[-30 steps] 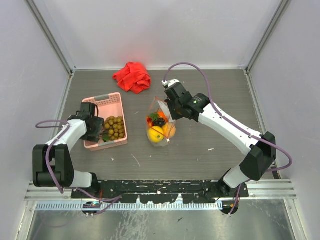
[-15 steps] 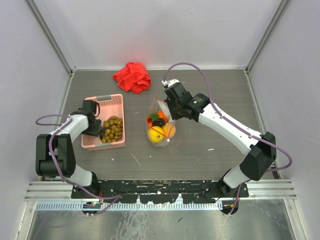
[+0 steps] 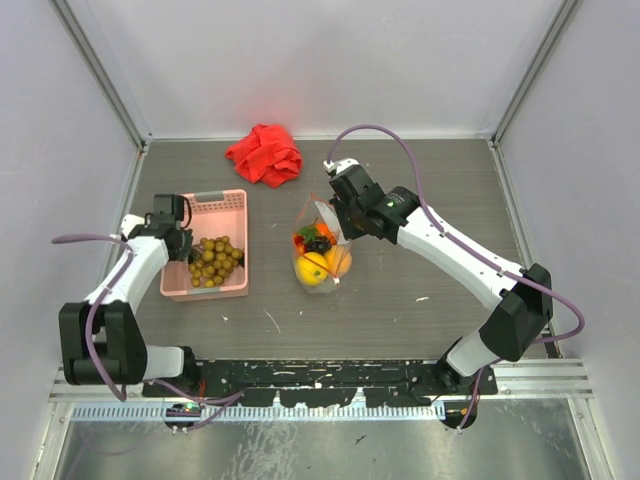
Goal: Place the food in the zip-top bag and seal the zipper
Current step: Pick up the fake fruit from the bin.
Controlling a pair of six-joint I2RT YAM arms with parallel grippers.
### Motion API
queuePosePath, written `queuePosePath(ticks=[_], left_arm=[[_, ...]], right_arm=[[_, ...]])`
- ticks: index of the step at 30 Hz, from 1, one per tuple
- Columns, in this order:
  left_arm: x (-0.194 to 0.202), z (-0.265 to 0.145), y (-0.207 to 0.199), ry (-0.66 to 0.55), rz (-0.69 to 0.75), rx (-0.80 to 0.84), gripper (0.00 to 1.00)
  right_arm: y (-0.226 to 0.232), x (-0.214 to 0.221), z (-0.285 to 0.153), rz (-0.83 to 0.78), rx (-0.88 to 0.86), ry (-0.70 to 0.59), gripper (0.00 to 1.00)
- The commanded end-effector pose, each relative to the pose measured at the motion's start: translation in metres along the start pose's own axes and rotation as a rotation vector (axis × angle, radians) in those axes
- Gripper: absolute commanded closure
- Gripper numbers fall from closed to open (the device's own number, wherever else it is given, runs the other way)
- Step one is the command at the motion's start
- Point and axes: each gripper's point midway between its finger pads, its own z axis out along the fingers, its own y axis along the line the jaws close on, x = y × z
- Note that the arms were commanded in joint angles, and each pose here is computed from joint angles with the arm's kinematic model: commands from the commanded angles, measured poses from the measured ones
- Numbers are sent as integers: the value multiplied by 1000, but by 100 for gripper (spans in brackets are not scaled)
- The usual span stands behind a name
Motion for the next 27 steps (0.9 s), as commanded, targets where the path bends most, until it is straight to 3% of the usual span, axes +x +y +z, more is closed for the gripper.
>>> queuePosePath(ticks=[1,11,27], left_arm=[[-31,-34,-29,-79,26,151,100],[-43,-107,-85,-60,233,493,100],[6,-251,-167,79,519,1249,100]], right_arm=[[-3,-19,-11,19,0,-74,100],[-3,-22,-12,27,3,-79,100],[1,-31,-19,36,-21,-100,100]])
